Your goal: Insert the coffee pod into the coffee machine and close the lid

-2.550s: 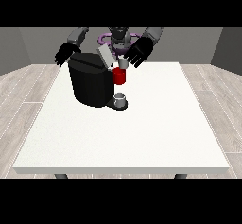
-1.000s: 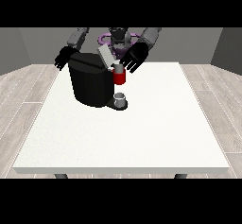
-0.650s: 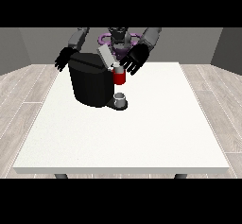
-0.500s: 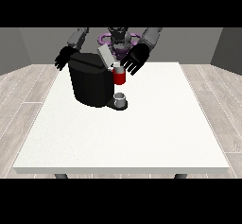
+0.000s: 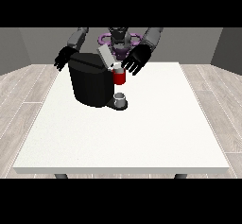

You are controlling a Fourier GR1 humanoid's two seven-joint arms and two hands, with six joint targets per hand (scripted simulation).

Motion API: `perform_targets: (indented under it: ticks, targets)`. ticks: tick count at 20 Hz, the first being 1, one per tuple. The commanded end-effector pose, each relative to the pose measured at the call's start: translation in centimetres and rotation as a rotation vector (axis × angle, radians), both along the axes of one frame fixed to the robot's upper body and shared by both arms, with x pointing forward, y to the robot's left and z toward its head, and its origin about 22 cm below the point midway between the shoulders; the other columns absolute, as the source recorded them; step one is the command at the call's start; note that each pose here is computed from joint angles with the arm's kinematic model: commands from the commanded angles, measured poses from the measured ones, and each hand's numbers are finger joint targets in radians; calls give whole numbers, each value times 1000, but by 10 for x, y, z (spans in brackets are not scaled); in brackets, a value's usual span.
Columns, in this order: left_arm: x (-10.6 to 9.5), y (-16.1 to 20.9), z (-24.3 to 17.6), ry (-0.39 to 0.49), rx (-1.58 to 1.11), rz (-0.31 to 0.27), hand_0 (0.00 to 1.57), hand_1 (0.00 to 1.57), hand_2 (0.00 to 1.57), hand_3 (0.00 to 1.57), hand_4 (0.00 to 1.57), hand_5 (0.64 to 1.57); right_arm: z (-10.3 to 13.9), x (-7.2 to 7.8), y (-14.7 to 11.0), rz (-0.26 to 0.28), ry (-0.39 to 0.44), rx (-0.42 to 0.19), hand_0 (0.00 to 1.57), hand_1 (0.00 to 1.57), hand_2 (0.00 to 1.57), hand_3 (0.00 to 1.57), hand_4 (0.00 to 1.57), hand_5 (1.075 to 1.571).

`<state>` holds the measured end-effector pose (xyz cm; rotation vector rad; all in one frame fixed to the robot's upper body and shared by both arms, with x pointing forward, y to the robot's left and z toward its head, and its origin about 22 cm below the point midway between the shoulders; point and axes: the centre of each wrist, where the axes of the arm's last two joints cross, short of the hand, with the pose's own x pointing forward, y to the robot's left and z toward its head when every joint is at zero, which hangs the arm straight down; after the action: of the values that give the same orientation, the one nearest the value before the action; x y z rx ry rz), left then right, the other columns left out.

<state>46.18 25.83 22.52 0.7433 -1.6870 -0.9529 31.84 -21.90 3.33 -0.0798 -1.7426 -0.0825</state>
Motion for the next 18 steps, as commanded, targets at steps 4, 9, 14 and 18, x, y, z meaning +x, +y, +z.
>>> perform_targets:
  ticks: [4,9,14,18]
  targets:
    - [1,6,-14,77,104,-2,0,0,0,0,0,1571,12,-1,27,15,10,5,0,0,0,0,419,1571]
    - [1,-12,-2,62,123,-29,0,0,0,0,0,1571,-11,2,-3,-26,34,10,0,0,0,0,348,1571]
    - [0,2,-2,79,117,-33,0,0,0,0,0,1571,-20,-10,14,-27,37,1,0,0,0,0,378,1571]
    - [-2,-12,-26,129,105,-53,0,0,0,0,0,1571,-29,-12,-20,-56,115,16,0,0,0,0,363,1571]
